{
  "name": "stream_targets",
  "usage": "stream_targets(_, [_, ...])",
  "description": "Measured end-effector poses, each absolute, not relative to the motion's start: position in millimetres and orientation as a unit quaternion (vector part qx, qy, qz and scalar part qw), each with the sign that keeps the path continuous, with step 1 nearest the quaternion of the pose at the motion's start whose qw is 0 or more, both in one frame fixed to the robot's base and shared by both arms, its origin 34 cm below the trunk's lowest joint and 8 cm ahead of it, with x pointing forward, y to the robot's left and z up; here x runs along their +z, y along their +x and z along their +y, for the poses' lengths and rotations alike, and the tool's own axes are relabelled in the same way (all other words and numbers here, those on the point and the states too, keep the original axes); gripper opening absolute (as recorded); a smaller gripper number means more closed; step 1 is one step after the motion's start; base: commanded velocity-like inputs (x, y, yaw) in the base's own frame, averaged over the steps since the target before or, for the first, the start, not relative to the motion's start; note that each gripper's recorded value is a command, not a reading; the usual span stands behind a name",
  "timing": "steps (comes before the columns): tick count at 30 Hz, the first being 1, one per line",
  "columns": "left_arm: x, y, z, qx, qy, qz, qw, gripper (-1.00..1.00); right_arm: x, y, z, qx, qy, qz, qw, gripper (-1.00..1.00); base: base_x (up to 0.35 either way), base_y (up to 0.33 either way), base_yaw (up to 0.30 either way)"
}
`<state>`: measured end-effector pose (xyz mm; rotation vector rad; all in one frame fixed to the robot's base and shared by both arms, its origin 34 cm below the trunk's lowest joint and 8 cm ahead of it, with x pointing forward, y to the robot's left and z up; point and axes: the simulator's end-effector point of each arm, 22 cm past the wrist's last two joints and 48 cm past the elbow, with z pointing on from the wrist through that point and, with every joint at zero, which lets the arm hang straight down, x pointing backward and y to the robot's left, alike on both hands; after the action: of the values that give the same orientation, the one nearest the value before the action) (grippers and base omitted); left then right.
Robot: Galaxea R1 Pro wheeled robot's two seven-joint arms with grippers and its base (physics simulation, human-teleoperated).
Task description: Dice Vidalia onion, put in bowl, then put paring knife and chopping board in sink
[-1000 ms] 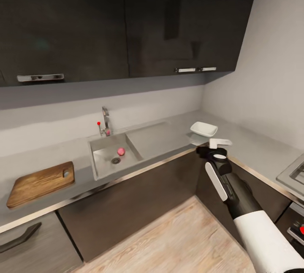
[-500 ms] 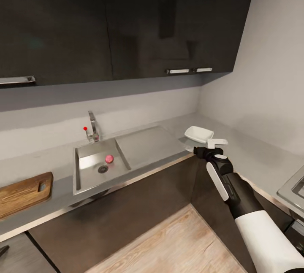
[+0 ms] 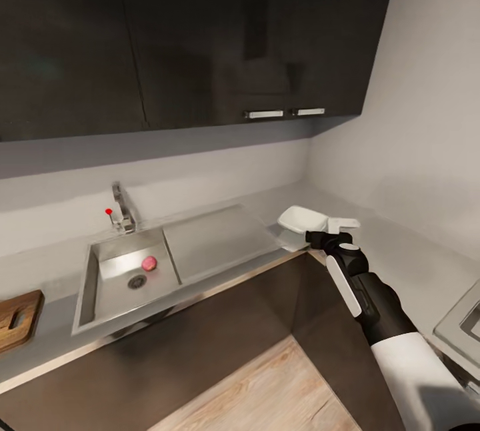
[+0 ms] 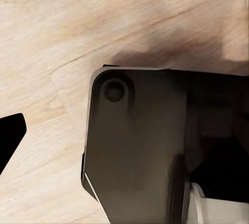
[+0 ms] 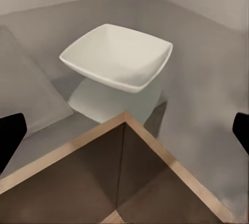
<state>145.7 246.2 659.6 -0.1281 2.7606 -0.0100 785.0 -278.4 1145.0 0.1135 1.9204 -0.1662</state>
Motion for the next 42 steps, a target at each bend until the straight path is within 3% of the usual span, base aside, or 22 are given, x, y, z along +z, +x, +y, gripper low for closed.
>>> stream_targets(11, [659.6,145.6,245.9,-0.004,-0.046,0.981,0.188,1.00,1146.3,787.2,-283.2,-0.045,0.057,0.818,0.570,1.00,0.073,-0.053,0.000])
stream_targets(27, [658.5,141.3,245.3,-0.005,-0.046,0.982,0.183,1.00,1145.7,786.7,-300.7,-0.028,0.084,0.820,0.566,1.00,0.236,-0.151,0.000])
stream_targets(42, [658.7,142.1,244.0,-0.007,-0.046,0.982,0.184,1.00,1144.3,787.1,-297.8,-0.027,0.083,0.821,0.565,1.00,0.014,-0.007,0.000])
